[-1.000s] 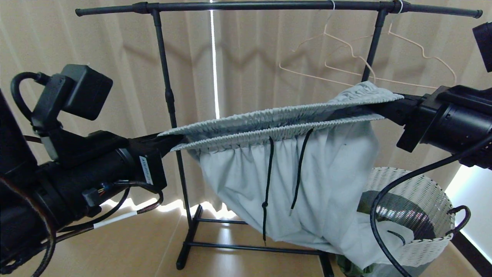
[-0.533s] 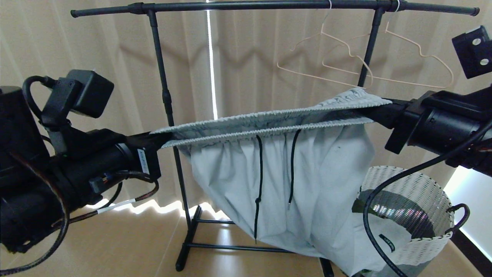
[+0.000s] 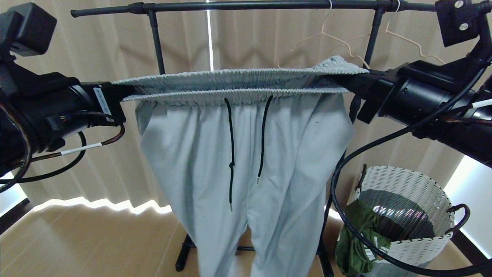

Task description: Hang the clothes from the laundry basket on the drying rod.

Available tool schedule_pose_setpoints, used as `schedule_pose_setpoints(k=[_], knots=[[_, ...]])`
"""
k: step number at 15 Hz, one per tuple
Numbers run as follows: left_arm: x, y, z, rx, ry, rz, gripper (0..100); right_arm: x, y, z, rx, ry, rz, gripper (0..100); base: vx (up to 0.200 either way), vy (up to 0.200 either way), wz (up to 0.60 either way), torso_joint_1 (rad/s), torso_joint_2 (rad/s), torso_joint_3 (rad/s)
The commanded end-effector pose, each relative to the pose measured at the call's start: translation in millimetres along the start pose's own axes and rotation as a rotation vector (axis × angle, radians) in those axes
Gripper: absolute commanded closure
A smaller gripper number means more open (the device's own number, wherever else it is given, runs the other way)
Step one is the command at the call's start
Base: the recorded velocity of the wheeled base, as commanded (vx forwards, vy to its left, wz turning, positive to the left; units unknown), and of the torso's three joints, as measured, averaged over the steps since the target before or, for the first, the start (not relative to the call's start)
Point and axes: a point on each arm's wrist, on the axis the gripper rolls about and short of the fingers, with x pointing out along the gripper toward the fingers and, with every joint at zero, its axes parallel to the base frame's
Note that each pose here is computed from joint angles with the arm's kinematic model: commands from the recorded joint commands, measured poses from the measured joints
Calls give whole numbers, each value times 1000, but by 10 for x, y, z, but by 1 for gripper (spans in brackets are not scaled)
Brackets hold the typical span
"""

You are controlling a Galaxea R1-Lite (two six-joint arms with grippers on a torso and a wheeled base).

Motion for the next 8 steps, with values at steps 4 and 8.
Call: schedule_pose_setpoints(k=[4,8], knots=[[-64,-166,-403,37,135,-81,100,-129,-195,-181,-50,72,-84,100,0,0,0,0,0,0],[-83,-367,-511,56,173,-169,100,-275,-246,-255,-64,104,-120,100,0,0,0,0,0,0]])
